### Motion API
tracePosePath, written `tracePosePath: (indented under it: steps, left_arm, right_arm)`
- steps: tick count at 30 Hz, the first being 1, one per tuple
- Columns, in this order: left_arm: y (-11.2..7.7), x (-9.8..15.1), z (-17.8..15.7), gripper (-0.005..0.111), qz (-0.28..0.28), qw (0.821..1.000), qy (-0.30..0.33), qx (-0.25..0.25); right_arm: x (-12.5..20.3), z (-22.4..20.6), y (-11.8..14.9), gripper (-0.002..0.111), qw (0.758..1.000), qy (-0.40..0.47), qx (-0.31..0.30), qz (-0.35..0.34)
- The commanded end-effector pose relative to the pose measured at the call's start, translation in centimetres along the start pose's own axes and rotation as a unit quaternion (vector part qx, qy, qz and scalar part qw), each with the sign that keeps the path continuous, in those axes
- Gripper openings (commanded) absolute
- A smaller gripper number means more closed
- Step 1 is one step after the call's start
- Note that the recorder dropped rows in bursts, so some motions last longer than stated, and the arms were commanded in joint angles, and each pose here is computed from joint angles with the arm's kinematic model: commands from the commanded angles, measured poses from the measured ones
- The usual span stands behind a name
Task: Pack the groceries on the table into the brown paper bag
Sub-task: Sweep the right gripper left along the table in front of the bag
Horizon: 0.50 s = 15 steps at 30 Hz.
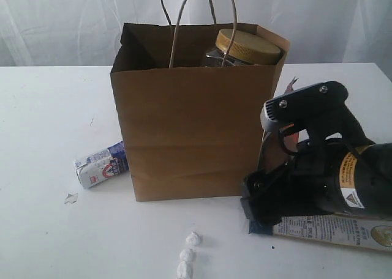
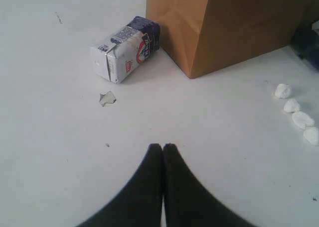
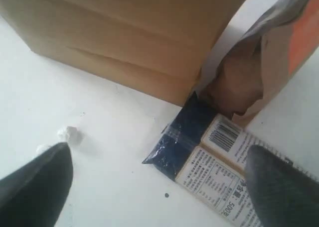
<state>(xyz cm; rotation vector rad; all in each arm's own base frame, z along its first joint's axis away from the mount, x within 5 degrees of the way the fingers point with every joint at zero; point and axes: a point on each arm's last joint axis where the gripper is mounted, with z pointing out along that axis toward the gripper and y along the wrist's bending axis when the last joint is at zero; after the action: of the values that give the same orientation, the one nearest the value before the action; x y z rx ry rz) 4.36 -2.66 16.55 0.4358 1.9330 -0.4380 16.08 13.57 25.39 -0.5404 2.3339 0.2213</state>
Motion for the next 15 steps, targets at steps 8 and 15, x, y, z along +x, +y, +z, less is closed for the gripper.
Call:
tracePosePath:
  steps: [8,15]
  left_arm:
    - [0.0,0.1,0.0,0.0,0.0,1.0,0.0,0.003]
    - [0.0,0.1,0.0,0.0,0.0,1.0,0.0,0.003]
  right_arm:
    - [-0.4,2.5,1.5,0.052,0.999,-0.014,-0.049,0.006]
    - [0.3,5.7,2.4,0.046,0.998,0.013,-0.063,0.003]
